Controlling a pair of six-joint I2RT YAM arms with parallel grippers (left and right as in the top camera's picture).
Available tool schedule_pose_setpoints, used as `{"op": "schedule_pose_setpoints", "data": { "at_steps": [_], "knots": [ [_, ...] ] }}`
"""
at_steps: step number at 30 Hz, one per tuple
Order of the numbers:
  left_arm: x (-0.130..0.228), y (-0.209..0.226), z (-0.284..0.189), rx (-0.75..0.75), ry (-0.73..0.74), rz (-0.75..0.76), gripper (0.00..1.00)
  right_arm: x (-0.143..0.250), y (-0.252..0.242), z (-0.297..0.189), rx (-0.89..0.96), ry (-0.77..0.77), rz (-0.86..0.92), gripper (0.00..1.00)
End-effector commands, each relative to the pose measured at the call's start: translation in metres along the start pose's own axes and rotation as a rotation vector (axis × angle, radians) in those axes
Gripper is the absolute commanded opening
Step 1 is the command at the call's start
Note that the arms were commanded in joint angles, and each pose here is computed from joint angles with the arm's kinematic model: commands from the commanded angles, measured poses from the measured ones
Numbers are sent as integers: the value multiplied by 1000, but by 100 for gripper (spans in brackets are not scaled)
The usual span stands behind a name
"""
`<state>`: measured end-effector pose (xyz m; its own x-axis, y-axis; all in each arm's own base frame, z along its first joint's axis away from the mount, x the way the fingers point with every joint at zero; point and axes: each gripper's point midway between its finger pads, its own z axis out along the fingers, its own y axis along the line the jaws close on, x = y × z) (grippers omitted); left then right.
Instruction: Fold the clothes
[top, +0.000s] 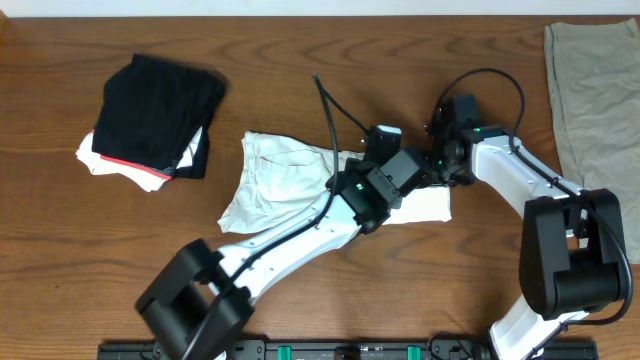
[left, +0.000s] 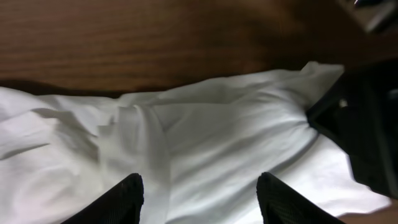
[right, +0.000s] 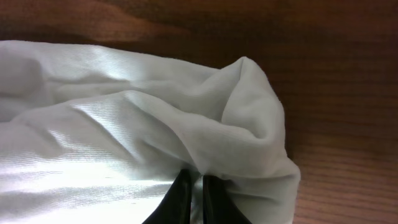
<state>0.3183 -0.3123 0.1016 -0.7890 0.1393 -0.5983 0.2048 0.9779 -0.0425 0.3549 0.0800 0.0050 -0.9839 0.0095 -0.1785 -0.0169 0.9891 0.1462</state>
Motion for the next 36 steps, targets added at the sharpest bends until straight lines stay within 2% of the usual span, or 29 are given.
{"op": "schedule_pose_setpoints", "data": {
  "at_steps": [1,11,18,26,28,36],
  "knots": [
    [12,2,22,-26,37,5,61,10,-18,15,61,49,25,9],
    [9,42,50,-157,39,-28,61,10,-18,15,61,48,25,9],
    [25,56,70,-200,93,-22,61,10,-18,15,61,48,25,9],
    [21,68,72,-242,84,29,59,9,-18,15,60,45,24,9],
    [20,72,72,-248,89,42,55,9,-18,15,60,45,24,9],
    [4,95,63,-303,58,27,53,9,-18,15,59,42,24,9]
  ]
}}
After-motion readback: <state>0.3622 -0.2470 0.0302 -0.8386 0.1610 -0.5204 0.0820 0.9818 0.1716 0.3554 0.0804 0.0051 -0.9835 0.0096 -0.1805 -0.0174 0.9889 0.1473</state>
